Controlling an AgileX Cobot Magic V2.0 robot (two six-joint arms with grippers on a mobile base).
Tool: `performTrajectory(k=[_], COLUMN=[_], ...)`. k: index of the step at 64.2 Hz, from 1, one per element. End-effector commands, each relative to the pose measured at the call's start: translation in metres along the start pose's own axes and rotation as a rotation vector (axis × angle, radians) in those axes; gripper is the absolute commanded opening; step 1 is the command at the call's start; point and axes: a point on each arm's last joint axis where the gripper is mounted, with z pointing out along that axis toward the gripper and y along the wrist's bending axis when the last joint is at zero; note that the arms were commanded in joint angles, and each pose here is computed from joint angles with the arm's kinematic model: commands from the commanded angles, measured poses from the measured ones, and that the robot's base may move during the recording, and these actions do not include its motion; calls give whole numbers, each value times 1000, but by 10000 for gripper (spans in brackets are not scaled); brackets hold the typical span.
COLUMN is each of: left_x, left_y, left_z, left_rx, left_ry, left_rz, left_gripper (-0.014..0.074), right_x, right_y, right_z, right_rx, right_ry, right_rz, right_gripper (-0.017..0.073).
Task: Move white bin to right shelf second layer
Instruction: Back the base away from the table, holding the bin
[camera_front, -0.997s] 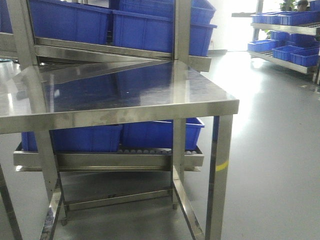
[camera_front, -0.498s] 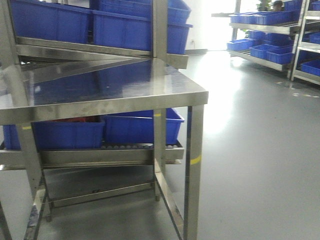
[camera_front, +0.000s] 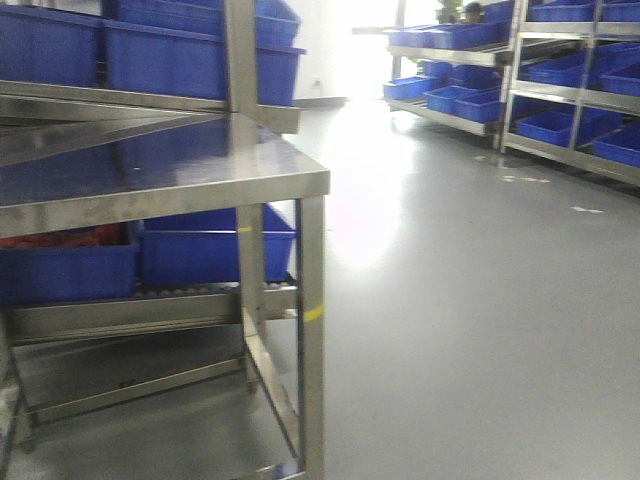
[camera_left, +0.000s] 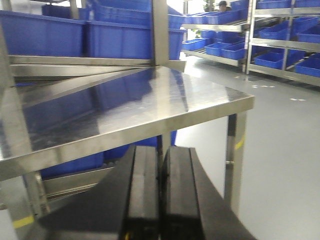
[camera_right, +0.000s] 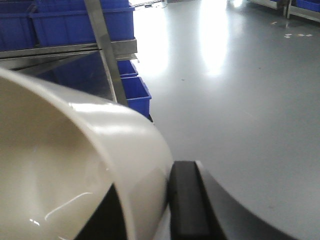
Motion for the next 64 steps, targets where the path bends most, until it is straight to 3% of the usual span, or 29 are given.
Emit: performTrajectory(k=[1,64], left_x=[4,4], left_y=[0,0], left_z=[0,0], left_rx=[-4,-4], left_ry=[-61,-61], left_rz=[-9,-9], left_gripper=[85,85], right_x=[-18,-18], right_y=[3,3], right_z=[-3,-3], right_rx=[-17,-17], right_ry=[-123,-123], right_rz=[-10,-10], right_gripper=[57,57])
